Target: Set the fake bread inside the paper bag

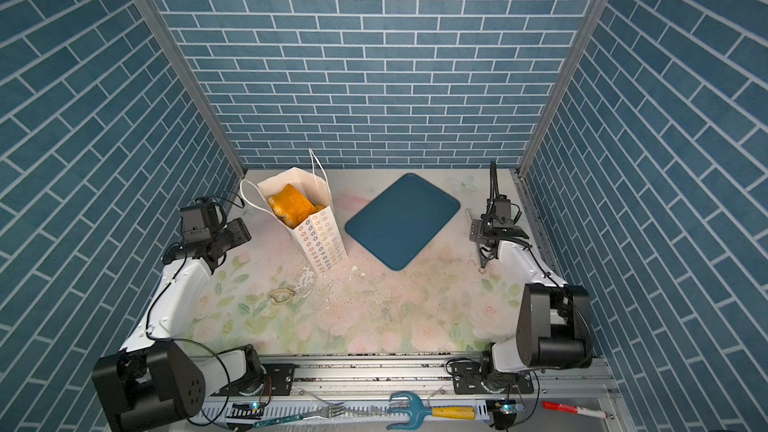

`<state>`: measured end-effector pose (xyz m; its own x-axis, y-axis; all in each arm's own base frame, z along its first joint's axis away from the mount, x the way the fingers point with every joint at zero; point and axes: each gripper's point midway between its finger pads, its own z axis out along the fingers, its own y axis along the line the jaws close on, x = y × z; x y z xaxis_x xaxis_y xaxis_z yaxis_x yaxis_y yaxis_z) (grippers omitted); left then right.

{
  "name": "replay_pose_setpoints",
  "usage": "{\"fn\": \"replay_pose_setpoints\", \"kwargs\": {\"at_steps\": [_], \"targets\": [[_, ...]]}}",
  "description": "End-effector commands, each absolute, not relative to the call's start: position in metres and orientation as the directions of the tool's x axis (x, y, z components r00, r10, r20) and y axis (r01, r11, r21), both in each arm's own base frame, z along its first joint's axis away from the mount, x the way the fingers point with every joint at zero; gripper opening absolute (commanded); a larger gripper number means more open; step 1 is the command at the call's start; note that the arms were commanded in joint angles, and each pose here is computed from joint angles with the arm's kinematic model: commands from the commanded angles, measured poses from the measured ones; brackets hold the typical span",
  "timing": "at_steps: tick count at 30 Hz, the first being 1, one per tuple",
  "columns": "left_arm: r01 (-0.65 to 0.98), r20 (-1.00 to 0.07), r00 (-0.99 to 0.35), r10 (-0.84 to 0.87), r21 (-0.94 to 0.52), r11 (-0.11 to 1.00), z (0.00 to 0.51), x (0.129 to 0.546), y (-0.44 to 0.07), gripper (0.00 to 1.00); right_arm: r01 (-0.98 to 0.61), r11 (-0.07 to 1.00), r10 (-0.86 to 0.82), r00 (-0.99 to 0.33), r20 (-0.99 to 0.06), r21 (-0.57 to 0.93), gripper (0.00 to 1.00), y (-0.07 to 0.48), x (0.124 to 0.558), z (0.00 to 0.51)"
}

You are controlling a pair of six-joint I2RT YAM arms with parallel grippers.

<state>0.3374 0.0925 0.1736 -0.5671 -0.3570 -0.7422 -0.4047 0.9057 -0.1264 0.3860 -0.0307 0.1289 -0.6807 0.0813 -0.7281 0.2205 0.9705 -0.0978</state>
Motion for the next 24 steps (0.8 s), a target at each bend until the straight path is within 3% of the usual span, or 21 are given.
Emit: {"fn": "replay_pose_setpoints", "kwargs": {"at_steps": [1, 4, 10, 24], "targets": [[-0.341, -0.829, -0.483, -0.282, -0.118, 0.933, 0.175, 0.347, 0.089, 0.68, 0.229, 0.964, 0.007, -0.526, -0.85, -0.134, 0.99, -0.038, 0.394, 0.141], [-0.316, -0.836, -0.47, -0.281, -0.138, 0.939, 0.153, 0.343, 0.082, 0.66, 0.248, 0.96, 0.003, -0.484, -0.875, -0.133, 0.99, -0.041, 0.389, 0.128], [-0.131, -0.925, -0.38, -0.01, 0.043, 0.99, 0.144, 0.348, 0.032, 0.7, 0.166, 0.982, -0.029, -0.334, -0.942, -0.09, 0.99, -0.025, 0.386, 0.108], [-0.042, -0.954, -0.297, 0.044, 0.059, 0.997, 0.099, 0.386, 0.011, 0.71, 0.127, 0.989, -0.021, -0.346, -0.938, -0.069, 0.99, -0.022, 0.39, 0.09]]}}
